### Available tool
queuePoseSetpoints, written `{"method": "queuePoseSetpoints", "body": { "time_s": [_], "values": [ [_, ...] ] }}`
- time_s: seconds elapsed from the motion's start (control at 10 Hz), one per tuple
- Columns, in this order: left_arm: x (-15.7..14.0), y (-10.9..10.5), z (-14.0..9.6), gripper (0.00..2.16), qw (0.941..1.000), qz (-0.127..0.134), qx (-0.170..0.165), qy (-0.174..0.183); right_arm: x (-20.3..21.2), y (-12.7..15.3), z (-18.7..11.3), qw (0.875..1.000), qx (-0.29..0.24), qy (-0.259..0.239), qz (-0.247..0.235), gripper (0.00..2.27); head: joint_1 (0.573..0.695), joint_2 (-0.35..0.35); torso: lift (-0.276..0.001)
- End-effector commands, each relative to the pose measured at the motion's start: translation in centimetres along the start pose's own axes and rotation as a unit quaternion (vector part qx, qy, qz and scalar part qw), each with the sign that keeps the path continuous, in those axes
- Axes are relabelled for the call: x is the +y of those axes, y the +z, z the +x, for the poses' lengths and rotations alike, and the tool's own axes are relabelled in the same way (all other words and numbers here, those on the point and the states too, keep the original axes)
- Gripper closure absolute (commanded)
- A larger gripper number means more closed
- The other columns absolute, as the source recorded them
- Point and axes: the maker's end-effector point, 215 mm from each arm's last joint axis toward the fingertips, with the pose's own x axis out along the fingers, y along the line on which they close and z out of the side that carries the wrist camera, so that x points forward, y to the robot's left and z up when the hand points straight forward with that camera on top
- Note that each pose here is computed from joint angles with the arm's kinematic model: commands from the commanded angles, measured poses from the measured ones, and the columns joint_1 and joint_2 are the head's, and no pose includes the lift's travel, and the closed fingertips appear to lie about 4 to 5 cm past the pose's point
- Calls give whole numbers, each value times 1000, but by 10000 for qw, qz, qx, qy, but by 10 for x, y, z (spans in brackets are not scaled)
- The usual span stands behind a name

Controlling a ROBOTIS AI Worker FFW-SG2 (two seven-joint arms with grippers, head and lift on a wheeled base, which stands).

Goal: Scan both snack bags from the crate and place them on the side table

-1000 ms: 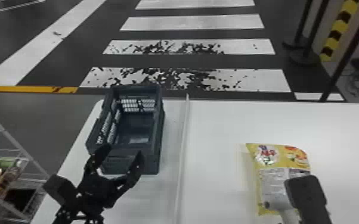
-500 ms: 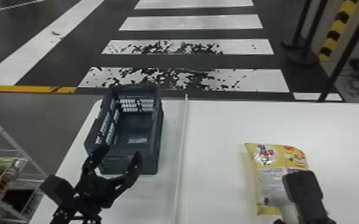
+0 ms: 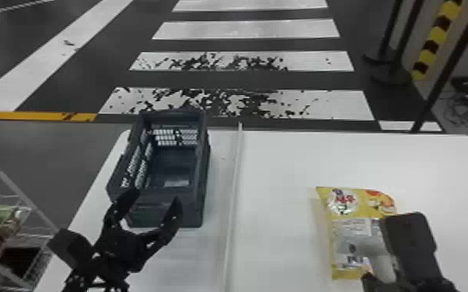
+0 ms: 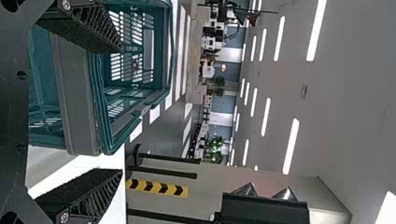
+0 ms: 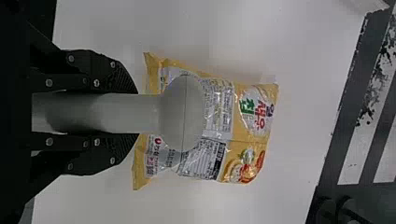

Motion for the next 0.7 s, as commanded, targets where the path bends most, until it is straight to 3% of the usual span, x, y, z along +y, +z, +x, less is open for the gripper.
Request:
{"method": "queuePoseSetpoints", "body": {
  "time_s": [0.0,0.3,0.6],
  "values": [
    [0,-1,0,83,10000,-4,9,1,-16,4,-4,9998,-58,-153,115,2250,695,94,-95],
    [1,0,0,83,10000,16,15,-9,-83,3,4,9965,-24,-519,651,2250,695,44,-95],
    [0,0,1,83,10000,15,16,-12,-138,-19,22,9927,139,-679,982,2250,695,-67,-95]
  ]
}}
